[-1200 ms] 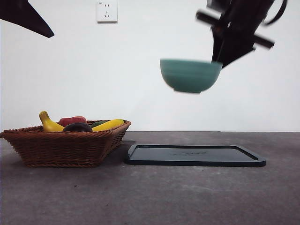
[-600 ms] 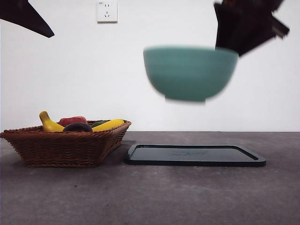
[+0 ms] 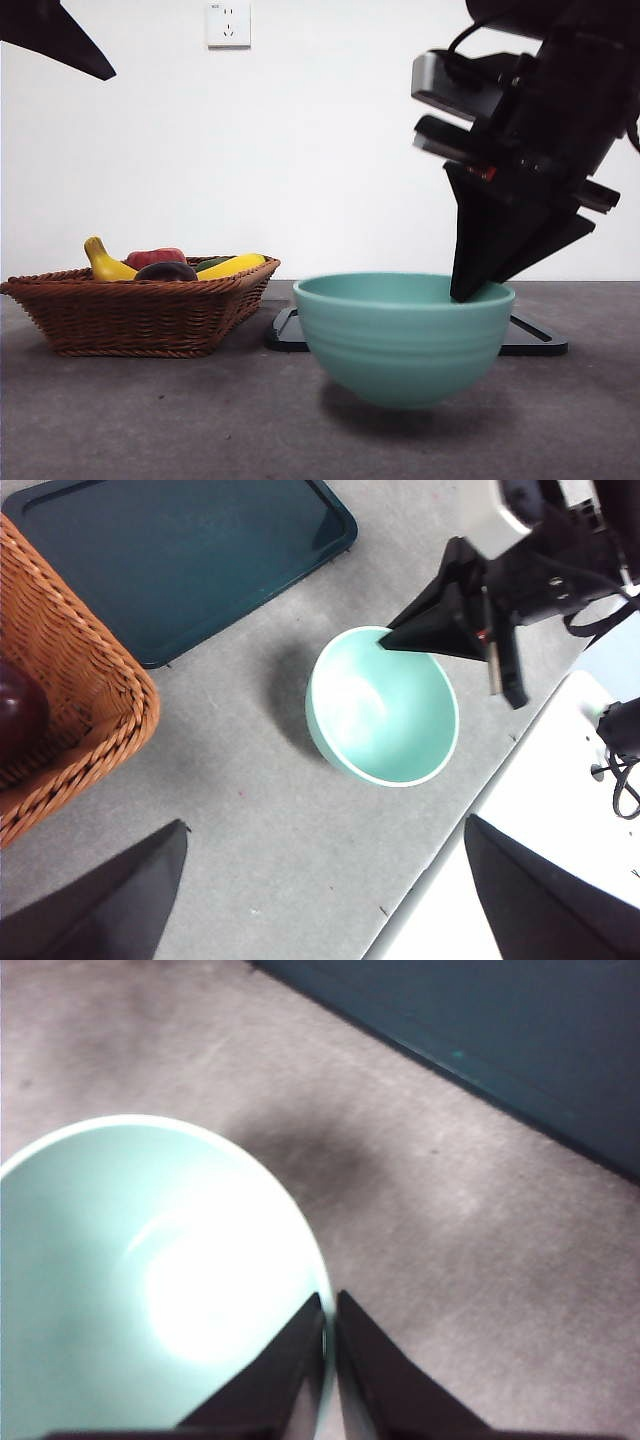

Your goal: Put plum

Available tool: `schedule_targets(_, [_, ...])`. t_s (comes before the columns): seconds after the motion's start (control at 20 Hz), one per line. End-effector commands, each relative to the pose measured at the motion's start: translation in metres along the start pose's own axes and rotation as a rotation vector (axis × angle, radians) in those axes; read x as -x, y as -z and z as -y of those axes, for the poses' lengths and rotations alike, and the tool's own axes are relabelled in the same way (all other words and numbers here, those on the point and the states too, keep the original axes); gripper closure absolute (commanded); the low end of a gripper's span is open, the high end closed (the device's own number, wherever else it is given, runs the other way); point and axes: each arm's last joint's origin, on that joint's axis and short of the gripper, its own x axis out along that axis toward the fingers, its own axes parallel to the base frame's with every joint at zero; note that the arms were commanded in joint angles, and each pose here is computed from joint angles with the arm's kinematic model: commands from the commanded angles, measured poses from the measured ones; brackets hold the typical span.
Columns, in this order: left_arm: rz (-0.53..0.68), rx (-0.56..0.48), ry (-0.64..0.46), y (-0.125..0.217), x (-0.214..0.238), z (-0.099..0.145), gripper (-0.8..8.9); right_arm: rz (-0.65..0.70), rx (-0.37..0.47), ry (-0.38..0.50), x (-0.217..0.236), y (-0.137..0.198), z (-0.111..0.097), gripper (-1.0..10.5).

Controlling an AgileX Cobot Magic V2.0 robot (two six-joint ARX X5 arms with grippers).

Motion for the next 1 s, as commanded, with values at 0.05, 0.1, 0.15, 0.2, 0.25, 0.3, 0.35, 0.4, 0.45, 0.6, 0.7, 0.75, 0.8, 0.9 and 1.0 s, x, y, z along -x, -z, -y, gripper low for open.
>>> schedule_targets(0.05, [0.009,-0.009,0.009,-0.003,0.000,0.001,3.80,-0.023,-0.007,0.002,-0.009,0.000,-0.001,9.4])
schedule_targets(0.1, [0.009,-0.009,0.008,-0.003,0.000,0.001,3.80,-0.036,-0.008,0.005,-0.013,0.000,0.000,9.4])
schedule_targets(0.15, [0.009,-0.009,0.009,-0.003,0.000,0.001,3.80,-0.046,-0.009,0.007,-0.015,0.001,0.000,9.4])
schedule_targets(0.2, [0.009,-0.009,0.009,-0.003,0.000,0.001,3.80,-0.052,-0.006,0.009,-0.017,0.001,0.000,9.4])
schedule_targets(0.25, [0.009,-0.009,0.009,-0.003,0.000,0.001,3.80,-0.052,-0.003,0.017,-0.018,0.001,0.001,9.4])
schedule_targets(0.3, [0.009,-0.009,0.009,-0.003,0.000,0.001,3.80,-0.047,-0.003,0.031,-0.018,0.001,0.001,9.4])
schedule_targets(0.35, [0.009,-0.009,0.008,-0.003,0.000,0.001,3.80,-0.047,-0.003,0.034,-0.018,0.001,0.001,9.3])
schedule_targets(0.4, [0.009,-0.009,0.009,-0.003,0.000,0.001,3.80,-0.049,-0.005,0.034,-0.018,0.001,0.001,8.7])
schedule_targets(0.45, [0.009,-0.009,0.008,-0.003,0.000,0.001,3.80,-0.050,-0.008,0.031,-0.018,0.001,0.001,7.8])
schedule_targets(0.6, [0.009,-0.009,0.008,-0.003,0.000,0.001,3.80,-0.041,-0.008,0.027,-0.013,0.000,-0.001,5.9])
schedule_targets(0.7, [0.009,-0.009,0.009,-0.003,0.000,0.001,3.80,-0.009,-0.006,0.022,-0.002,-0.001,-0.002,5.8])
schedule_targets(0.75, [0.010,-0.009,0.008,-0.003,0.000,0.001,3.80,0.022,-0.003,0.019,0.009,-0.003,-0.004,5.8])
schedule_targets(0.8, [0.010,-0.010,0.009,-0.003,0.000,0.001,3.80,0.051,0.001,0.013,0.020,-0.005,-0.006,5.8])
schedule_targets(0.9, [0.010,-0.009,0.008,-0.003,0.000,0.001,3.80,0.118,0.010,-0.003,0.047,-0.009,-0.010,5.8])
schedule_targets(1.0, [0.008,-0.008,0.008,-0.003,0.000,0.001,3.80,0.184,0.020,-0.020,0.078,-0.010,-0.014,5.8])
